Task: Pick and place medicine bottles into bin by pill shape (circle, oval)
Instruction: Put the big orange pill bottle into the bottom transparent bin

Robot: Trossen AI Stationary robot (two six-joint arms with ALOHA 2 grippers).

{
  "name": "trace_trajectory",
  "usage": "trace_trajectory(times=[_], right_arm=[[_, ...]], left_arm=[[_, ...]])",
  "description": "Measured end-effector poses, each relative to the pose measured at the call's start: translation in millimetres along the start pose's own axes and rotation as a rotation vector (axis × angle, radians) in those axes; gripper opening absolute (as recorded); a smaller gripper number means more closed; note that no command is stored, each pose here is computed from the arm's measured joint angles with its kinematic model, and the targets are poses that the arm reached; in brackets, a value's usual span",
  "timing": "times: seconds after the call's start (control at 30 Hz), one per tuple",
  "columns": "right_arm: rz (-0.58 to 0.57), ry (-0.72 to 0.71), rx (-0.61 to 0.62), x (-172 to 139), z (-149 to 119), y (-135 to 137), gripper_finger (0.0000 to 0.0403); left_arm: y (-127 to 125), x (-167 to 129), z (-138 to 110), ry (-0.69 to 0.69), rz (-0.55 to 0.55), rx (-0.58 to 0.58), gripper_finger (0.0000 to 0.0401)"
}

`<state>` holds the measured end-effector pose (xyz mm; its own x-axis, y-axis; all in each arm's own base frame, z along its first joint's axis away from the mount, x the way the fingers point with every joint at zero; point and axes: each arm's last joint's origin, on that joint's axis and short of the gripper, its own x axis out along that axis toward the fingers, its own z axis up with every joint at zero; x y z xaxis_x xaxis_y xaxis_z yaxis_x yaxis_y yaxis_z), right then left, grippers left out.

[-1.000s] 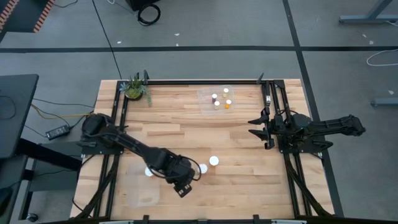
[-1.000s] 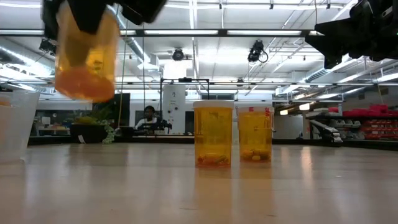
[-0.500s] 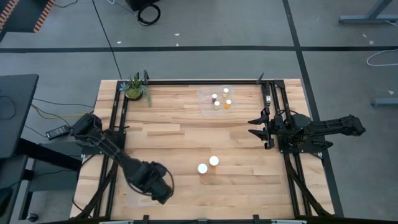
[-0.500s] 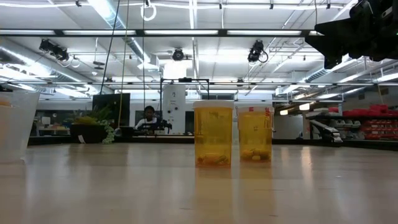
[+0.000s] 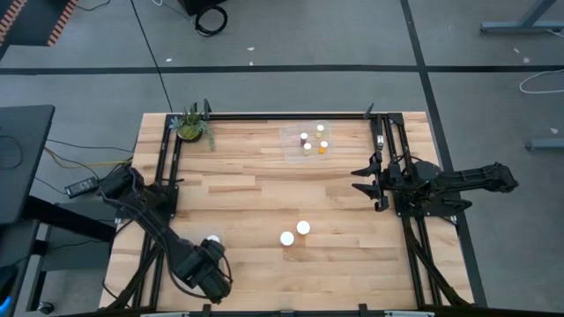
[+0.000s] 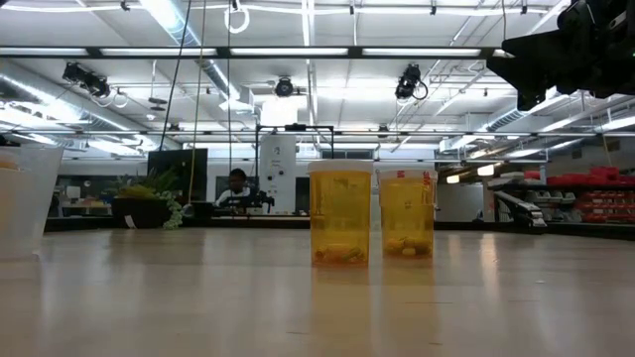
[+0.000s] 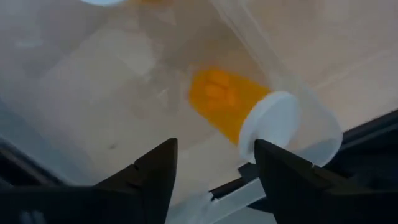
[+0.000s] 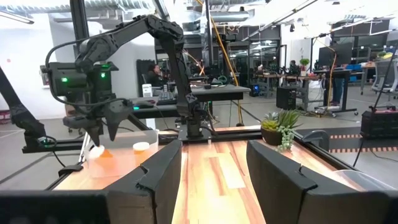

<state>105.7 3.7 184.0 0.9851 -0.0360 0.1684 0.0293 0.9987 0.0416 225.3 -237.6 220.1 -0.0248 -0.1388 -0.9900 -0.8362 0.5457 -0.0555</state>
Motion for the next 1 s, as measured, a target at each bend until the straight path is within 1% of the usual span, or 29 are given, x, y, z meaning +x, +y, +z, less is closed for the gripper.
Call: trace_trajectory(times=[0.07, 0.27, 0.37, 0.43, 0.53, 0.6, 0.67, 0.7, 0.73, 0.8, 0.87, 1.0], right_arm=[[0.000, 0.000, 0.000, 0.0, 0.0, 0.0, 0.0188], [0.000, -0.001, 0.000, 0.0, 0.2, 0.0, 0.0188], [0.000, -0.001, 0.000, 0.0, 0.1, 0.0, 0.0188], [0.000, 0.000, 0.000, 0.0, 0.1, 0.0, 0.0188], [0.000, 0.000, 0.000, 0.0, 0.1, 0.0, 0.0188], [0.000, 0.000, 0.000, 0.0, 0.1, 0.0, 0.0188], [0.000, 0.000, 0.000, 0.0, 0.1, 0.0, 0.0188], [0.000, 0.000, 0.000, 0.0, 0.1, 0.0, 0.0188], [0.000, 0.000, 0.000, 0.0, 0.1, 0.0, 0.0188], [0.000, 0.000, 0.000, 0.0, 0.1, 0.0, 0.0188], [0.000, 0.000, 0.000, 0.0, 0.1, 0.0, 0.0188], [0.000, 0.000, 0.000, 0.0, 0.1, 0.0, 0.0188]], left_arm=[[-0.7, 4.7, 0.0, 0.003, -0.021, 0.004, 0.0211], [3.3, 6.2, 2.4, -0.007, 0.023, 0.007, 0.0189], [4.1, 6.2, 2.4, 0.004, 0.033, 0.053, 0.0187], [3.8, 6.0, 3.5, 0.011, 0.033, 0.150, 0.0188], [0.5, 6.0, 3.1, 0.022, -0.003, 0.398, 0.0193], [-0.9, 5.8, 4.6, 0.022, -0.016, 0.530, 0.0197], [0.7, 5.6, 6.7, 0.025, 0.003, 0.664, 0.0198], [2.3, 5.3, 8.8, 0.029, 0.022, 0.705, 0.0197], [4.3, 5.0, 11.5, 0.036, 0.046, 0.721, 0.0194], [8.4, 4.2, 15.8, 0.044, 0.096, 0.716, 0.0187], [8.8, 3.9, 18.0, 0.048, 0.103, 0.748, 0.0180], [8.3, 5.9, 16.9, 0.061, 0.104, 0.923, 0.0167]])
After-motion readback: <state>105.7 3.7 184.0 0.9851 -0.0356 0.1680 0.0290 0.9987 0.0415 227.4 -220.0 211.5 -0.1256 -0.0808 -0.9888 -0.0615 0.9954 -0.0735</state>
